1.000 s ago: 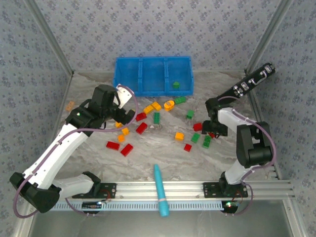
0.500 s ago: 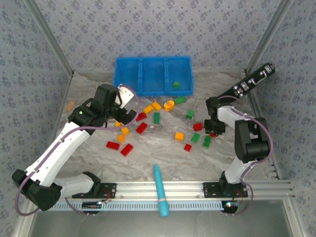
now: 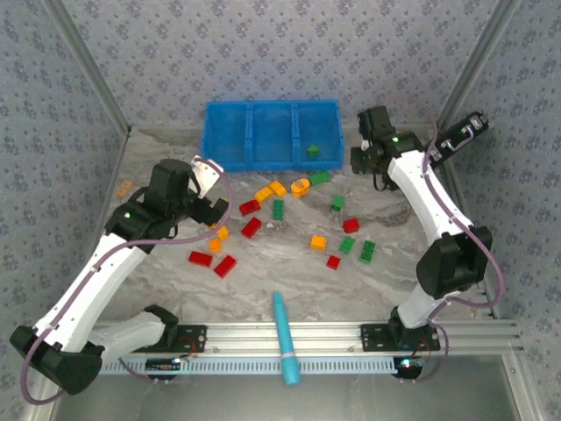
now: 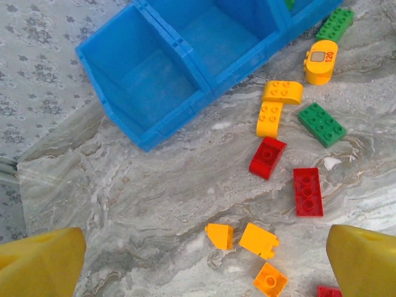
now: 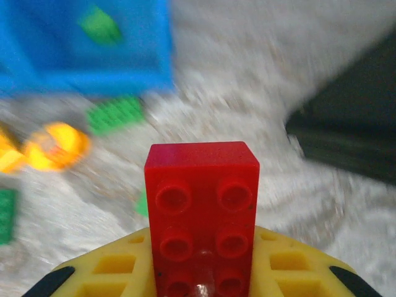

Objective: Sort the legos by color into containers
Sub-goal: Place the lego in the container.

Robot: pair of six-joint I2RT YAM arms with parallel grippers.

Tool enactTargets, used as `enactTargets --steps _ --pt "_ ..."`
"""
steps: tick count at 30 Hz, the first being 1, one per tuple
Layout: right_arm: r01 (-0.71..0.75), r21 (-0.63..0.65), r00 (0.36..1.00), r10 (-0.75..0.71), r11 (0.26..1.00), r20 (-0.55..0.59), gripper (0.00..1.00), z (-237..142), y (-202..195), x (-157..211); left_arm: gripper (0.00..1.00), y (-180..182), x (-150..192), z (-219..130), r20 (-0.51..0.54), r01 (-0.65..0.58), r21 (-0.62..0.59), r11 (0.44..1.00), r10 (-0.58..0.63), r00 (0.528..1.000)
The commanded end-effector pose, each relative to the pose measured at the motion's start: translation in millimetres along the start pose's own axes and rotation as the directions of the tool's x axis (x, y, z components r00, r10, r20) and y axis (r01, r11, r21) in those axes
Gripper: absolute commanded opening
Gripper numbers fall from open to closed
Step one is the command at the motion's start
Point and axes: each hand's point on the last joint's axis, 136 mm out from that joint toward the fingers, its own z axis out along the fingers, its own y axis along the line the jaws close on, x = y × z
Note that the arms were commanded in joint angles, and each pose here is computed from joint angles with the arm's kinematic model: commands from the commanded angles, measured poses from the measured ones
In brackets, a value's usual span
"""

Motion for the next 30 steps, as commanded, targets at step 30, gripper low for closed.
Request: enactTargets --steps 30 --pt "0.416 -0.363 0.888 -0.287 0.834 0.358 0.34 167.3 235.8 -113.5 1.0 1.5 104.1 37.3 -0.303 0.281 -0.13 0.951 -0.307 0.902"
